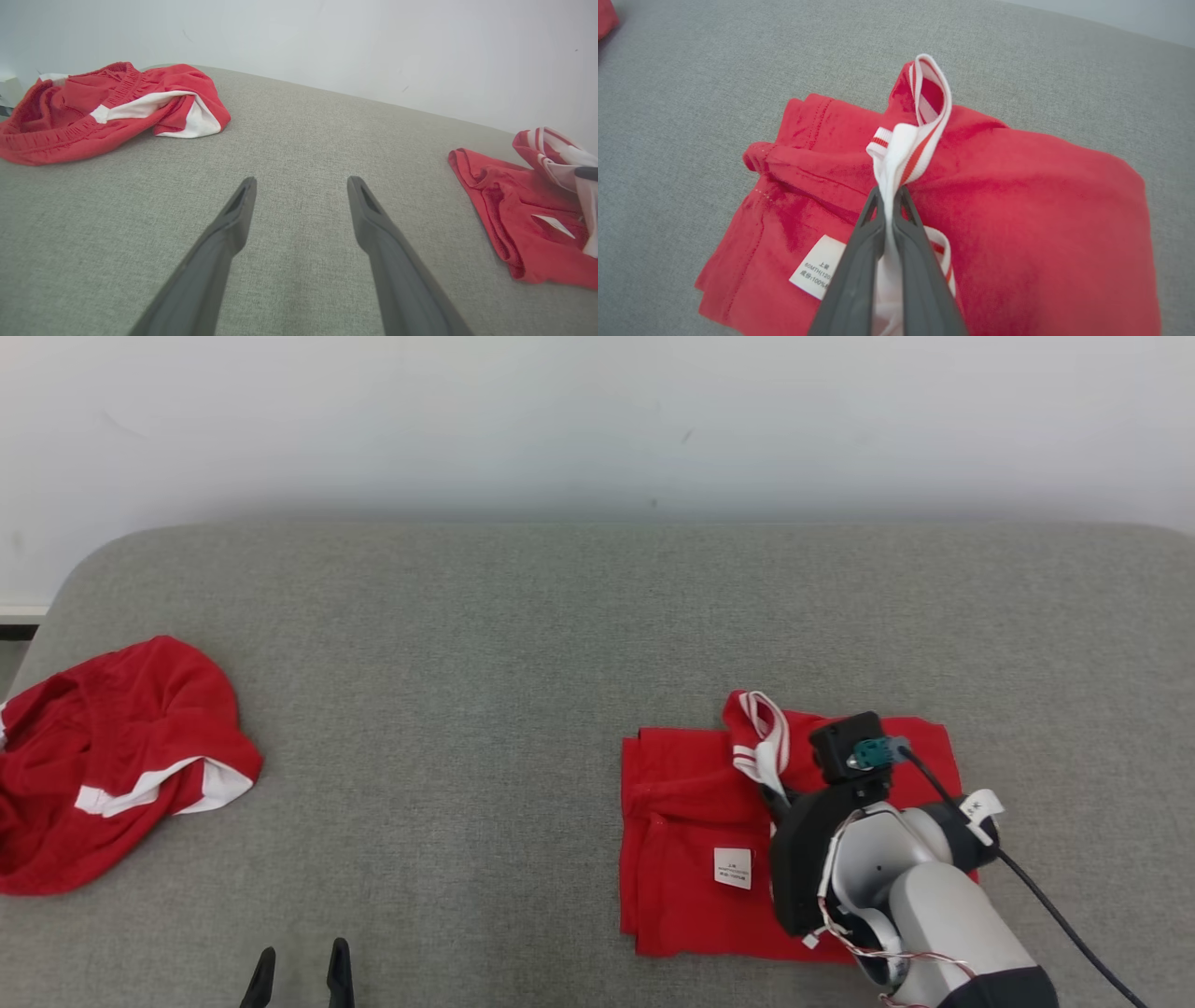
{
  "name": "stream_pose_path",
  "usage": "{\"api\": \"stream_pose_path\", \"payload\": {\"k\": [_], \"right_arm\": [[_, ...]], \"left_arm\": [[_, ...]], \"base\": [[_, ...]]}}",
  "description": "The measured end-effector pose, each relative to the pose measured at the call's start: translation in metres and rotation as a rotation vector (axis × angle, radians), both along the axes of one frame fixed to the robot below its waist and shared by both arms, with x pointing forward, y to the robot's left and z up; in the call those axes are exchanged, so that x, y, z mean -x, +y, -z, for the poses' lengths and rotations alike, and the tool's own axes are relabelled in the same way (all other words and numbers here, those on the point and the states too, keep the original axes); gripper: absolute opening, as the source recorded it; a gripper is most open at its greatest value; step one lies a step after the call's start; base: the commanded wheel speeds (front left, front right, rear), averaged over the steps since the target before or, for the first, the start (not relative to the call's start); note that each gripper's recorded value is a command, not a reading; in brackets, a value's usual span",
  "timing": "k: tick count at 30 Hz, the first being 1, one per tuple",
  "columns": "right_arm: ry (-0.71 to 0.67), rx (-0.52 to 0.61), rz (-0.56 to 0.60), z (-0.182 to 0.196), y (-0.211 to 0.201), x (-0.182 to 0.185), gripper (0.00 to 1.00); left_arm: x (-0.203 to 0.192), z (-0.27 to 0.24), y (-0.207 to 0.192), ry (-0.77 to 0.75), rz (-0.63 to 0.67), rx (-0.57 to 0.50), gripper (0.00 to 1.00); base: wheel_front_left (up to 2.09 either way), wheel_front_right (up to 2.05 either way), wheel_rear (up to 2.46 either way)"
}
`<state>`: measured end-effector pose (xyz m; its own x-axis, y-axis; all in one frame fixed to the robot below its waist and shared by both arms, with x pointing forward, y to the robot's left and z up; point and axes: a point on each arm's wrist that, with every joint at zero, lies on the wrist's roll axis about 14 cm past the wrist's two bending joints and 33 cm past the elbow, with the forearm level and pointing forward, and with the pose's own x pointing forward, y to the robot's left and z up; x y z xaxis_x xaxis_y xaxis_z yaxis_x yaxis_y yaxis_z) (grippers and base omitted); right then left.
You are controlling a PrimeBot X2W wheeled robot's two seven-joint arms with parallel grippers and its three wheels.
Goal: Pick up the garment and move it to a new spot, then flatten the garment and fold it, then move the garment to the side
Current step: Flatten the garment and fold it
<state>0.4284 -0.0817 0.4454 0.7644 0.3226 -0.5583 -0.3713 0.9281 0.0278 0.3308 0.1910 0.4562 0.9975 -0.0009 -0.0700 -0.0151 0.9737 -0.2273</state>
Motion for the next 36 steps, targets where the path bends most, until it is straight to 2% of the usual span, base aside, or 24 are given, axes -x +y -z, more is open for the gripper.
{"api": "stream_pose_path", "payload": {"k": [12,19,20,21,22,25,29,33,36], "right_arm": [[0.036,-0.039,-0.166,0.013,0.059,0.005,0.0],[0.048,-0.057,-0.208,0.017,0.074,0.01,0.0],[0.049,-0.055,-0.21,0.017,0.074,0.01,0.05],[0.044,-0.055,-0.216,0.016,0.076,0.011,0.38],[0.039,-0.067,-0.219,0.014,0.078,0.011,1.0],[0.011,-0.128,-0.227,0.004,0.087,0.012,1.0],[-0.092,-0.24,-0.197,-0.028,0.09,0.003,1.0],[-0.226,-0.27,-0.115,-0.056,0.066,-0.015,1.0],[-0.281,-0.258,-0.024,-0.062,0.032,-0.023,1.0]], "left_arm": [[0.011,0.003,0.013,0.014,-0.05,0.003,1.0],[0.014,0.003,0.015,0.011,-0.062,0.005,1.0],[0.014,0.002,0.016,0.01,-0.063,0.008,1.0],[0.015,0.002,0.016,0.009,-0.064,0.011,1.0],[0.015,0.002,0.016,0.008,-0.064,0.011,1.0],[0.015,0.0,0.015,0.003,-0.063,0.012,1.0],[0.018,0.001,0.014,0.005,-0.059,0.013,1.0],[0.018,-0.002,0.011,-0.006,-0.048,0.015,1.0],[0.019,-0.002,0.009,-0.007,-0.041,0.016,1.0]], "base": [[0.0,0.0,0.0],[0.0,0.0,0.0],[0.0,0.0,0.0],[0.0,0.0,0.0],[0.0,0.0,0.0],[0.0,0.0,0.0],[0.0,0.0,0.0],[0.0,0.0,0.0],[0.0,0.0,0.0]]}}
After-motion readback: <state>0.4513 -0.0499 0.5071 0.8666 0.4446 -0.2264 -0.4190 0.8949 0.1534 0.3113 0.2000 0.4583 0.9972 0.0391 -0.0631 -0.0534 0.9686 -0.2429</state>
